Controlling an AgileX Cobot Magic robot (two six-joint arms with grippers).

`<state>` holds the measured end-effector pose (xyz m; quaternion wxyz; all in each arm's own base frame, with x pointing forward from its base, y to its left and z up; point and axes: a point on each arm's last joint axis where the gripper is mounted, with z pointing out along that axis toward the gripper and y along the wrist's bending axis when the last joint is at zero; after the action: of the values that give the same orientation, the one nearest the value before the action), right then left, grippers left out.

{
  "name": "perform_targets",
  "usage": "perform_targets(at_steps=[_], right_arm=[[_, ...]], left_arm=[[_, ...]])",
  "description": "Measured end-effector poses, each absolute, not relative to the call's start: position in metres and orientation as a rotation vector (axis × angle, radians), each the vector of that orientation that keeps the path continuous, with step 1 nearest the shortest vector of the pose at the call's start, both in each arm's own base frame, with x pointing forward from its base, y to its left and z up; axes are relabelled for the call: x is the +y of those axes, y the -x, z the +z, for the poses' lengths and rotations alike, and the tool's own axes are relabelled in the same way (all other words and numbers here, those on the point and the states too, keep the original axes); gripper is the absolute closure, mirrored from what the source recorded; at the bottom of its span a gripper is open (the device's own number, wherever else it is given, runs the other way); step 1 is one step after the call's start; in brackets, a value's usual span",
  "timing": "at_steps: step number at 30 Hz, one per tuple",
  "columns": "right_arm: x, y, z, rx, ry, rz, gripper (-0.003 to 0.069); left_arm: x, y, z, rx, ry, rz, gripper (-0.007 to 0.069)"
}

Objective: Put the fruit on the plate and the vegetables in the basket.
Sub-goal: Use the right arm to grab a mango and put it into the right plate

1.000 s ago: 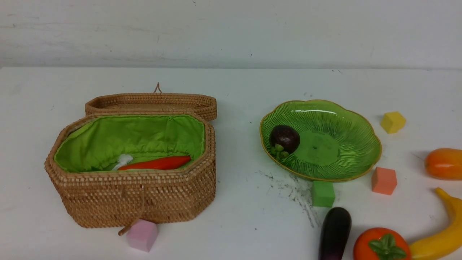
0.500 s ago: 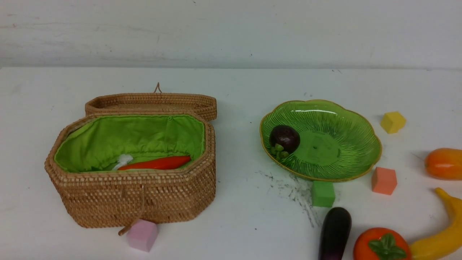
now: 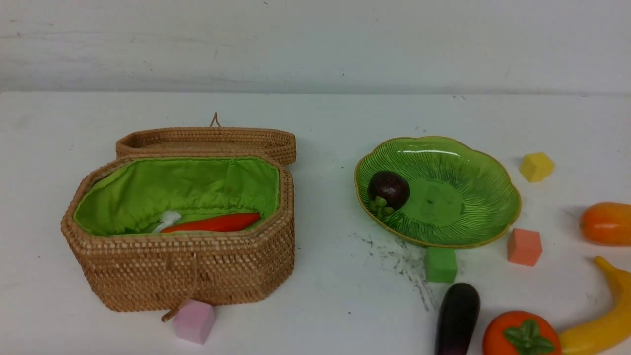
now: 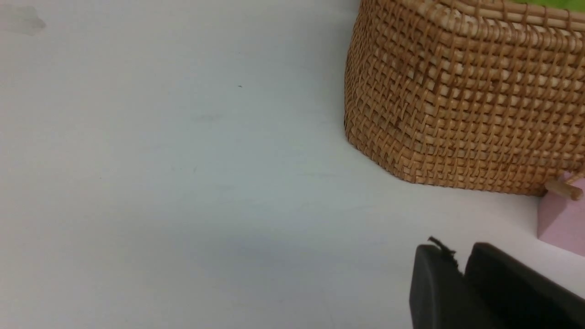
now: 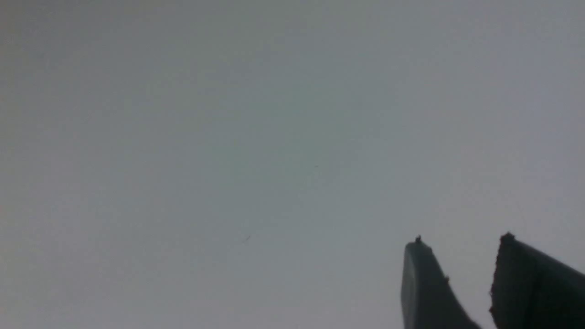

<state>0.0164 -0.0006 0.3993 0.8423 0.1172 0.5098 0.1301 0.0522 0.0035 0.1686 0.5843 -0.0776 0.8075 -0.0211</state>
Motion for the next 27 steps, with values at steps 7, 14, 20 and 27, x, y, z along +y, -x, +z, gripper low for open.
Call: perform_targets(at_steps=[7, 14, 20, 27], right_arm=[[-0.006, -0.078, 0.45, 1.525, -0.172, 0.062, 0.0414], [-0.017, -0.166, 0.384, 2.032, -0.36, 0.078, 0.0414], [-0.04, -0.216, 0.347, 2.242, -0.729, 0.116, 0.0359], [-0.071, -0.27, 0.332, 2.275, -1.051, 0.27, 0.0145]], left_arm=[[0.003, -0.052, 0.169, 1.884, 0.181, -0.049, 0.0525], [0.003, -0.052, 0.169, 1.884, 0.181, -0.049, 0.0522], [0.003, -0.052, 0.169, 1.884, 0.181, -0.049, 0.0515], [0.003, -0.052, 0.169, 1.884, 0.181, -0.049, 0.0512]])
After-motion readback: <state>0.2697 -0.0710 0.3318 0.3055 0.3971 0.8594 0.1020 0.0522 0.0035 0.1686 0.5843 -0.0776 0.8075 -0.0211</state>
